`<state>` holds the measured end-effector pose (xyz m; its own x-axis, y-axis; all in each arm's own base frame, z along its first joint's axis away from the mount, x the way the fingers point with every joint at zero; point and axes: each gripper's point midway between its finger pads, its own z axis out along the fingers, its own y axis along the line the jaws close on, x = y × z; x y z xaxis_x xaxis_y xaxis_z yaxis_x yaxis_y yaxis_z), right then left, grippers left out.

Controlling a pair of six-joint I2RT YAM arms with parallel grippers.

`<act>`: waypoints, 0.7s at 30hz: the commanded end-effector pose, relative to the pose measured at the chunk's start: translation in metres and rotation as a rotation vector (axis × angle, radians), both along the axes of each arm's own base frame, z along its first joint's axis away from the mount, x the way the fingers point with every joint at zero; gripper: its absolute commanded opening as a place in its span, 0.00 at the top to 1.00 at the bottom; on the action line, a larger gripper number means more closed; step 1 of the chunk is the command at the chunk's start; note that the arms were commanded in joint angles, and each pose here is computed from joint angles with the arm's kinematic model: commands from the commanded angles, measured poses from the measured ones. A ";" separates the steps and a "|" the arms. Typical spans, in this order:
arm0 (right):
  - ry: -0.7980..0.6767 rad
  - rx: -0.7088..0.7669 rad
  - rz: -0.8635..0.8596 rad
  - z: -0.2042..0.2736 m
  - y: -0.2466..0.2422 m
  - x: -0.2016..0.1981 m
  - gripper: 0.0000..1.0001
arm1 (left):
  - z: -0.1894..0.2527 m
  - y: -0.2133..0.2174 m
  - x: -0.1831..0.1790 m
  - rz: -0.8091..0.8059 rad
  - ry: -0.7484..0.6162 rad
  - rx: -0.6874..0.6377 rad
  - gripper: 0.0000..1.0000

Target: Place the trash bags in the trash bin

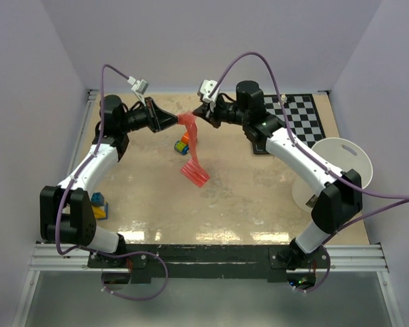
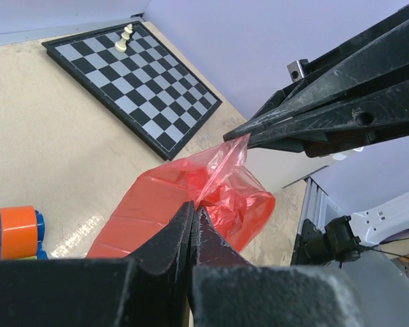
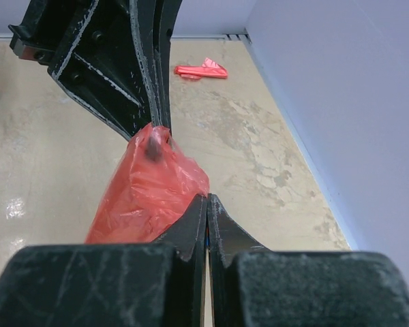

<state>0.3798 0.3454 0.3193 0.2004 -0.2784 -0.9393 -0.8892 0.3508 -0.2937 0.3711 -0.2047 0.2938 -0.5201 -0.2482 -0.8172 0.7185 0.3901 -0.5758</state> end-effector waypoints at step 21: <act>0.229 0.295 -0.153 0.070 0.044 0.009 0.20 | 0.053 0.014 0.003 0.117 -0.211 0.050 1.00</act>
